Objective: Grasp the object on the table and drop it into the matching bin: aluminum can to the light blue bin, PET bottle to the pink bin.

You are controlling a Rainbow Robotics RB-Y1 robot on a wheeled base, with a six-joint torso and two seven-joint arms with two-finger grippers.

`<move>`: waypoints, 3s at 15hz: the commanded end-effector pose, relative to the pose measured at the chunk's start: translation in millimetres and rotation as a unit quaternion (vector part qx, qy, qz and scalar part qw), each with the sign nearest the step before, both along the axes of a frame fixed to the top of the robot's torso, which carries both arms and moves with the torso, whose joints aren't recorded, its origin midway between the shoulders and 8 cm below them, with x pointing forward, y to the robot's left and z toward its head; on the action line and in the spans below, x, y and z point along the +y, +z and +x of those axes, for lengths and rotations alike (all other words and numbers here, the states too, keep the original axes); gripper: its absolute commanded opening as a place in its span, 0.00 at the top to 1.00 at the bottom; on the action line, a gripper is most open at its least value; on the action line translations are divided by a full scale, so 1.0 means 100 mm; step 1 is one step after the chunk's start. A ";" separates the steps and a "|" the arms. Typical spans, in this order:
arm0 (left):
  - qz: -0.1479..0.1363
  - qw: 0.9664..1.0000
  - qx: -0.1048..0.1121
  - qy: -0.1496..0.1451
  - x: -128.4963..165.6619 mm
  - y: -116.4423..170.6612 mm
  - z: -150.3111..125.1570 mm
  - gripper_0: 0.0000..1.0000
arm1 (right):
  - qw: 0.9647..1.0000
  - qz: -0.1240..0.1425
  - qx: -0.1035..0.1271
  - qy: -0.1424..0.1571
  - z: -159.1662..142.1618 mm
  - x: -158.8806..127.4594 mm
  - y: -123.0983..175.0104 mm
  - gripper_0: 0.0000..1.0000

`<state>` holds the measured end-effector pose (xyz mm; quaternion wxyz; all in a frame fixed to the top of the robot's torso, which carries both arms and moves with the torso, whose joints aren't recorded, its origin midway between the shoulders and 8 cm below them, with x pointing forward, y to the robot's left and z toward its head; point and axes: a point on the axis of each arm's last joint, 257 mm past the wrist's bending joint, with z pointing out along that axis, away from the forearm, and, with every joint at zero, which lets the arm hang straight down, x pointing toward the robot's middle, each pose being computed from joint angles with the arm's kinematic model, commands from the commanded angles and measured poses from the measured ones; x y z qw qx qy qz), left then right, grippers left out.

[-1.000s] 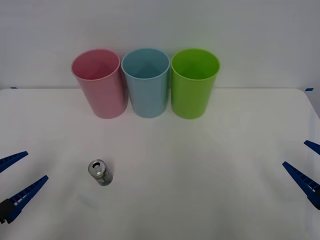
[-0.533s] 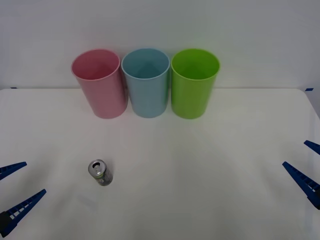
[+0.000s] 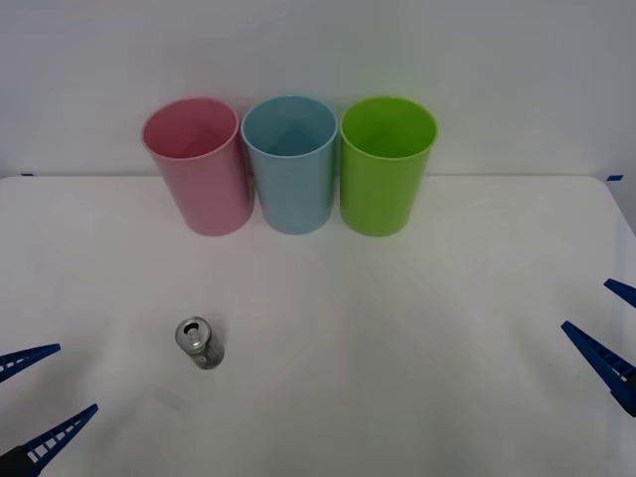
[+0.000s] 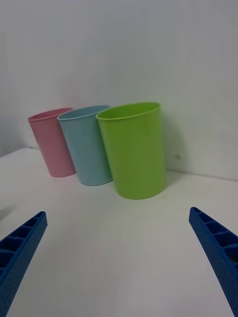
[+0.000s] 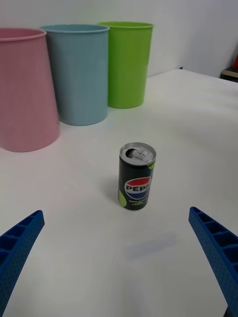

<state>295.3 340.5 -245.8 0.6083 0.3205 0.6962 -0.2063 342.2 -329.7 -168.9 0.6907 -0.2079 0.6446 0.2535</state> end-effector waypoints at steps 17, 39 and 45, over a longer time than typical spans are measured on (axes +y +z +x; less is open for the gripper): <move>-0.016 0.999 -0.008 0.028 -0.54 -0.61 0.16 0.00 | 1.000 0.000 0.000 0.000 0.00 0.00 0.00 0.00; -0.017 1.000 -0.003 0.021 -1.14 -0.88 0.84 0.00 | 1.000 0.000 0.000 0.000 0.00 0.00 0.00 0.00; -0.011 1.000 -0.007 0.023 -1.34 -0.92 0.96 0.00 | 1.000 0.000 0.000 0.000 0.00 0.00 0.00 0.00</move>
